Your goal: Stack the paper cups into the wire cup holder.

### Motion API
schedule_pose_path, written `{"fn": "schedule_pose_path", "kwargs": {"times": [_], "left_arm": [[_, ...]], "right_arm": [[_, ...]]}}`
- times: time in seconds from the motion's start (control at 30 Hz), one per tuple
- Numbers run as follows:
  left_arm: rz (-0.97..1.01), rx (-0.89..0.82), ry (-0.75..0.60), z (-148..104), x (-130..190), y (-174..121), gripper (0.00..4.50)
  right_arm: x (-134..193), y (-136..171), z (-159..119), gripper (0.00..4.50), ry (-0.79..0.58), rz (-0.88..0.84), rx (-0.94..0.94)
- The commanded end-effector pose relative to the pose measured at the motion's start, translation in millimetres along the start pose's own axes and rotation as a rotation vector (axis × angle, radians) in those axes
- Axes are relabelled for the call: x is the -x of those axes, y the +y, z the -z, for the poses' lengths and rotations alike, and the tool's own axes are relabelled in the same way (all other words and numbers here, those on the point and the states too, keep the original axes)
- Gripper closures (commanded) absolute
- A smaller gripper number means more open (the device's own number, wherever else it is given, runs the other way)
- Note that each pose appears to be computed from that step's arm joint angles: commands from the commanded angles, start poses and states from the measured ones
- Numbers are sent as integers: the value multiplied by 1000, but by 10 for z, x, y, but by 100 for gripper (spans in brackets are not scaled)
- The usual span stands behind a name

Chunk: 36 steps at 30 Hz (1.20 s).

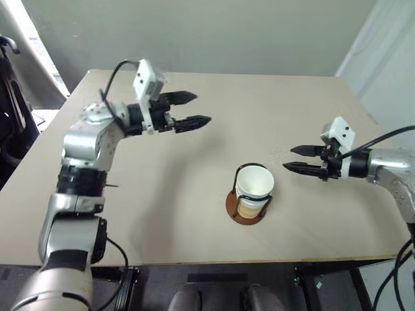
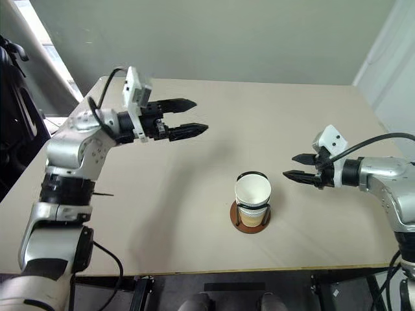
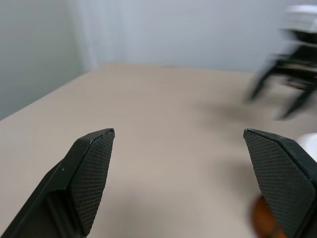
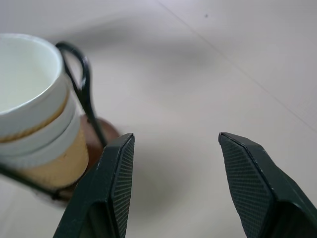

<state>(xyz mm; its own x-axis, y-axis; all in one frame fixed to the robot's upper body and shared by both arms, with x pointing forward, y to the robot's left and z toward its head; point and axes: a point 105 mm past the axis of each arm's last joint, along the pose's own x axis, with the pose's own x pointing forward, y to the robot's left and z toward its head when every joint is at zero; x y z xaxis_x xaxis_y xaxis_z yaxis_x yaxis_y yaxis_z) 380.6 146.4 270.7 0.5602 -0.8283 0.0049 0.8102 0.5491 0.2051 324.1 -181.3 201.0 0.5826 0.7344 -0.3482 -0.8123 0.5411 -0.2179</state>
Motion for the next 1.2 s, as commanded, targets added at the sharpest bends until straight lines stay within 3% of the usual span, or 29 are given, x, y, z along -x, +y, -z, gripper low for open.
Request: {"fn": "schedule_pose_path", "kwargs": {"times": [0.03, 0.37, 0.8, 1.2], "left_arm": [[-164, -9, -38, -76, 204, 105, 2], [-359, 47, -29, 208, 443, 190, 2], [-484, 125, -156, 169, 349, 353, 2], [-586, 114, -158, 236, 310, 420, 2]], "right_arm": [[-19, -109, -74, 181, -41, 56, 23], [-69, -511, -107, 181, -134, 290, -43], [-120, -652, -126, 181, -228, 446, -125], [-187, -881, -294, 181, -381, 625, -180]]}}
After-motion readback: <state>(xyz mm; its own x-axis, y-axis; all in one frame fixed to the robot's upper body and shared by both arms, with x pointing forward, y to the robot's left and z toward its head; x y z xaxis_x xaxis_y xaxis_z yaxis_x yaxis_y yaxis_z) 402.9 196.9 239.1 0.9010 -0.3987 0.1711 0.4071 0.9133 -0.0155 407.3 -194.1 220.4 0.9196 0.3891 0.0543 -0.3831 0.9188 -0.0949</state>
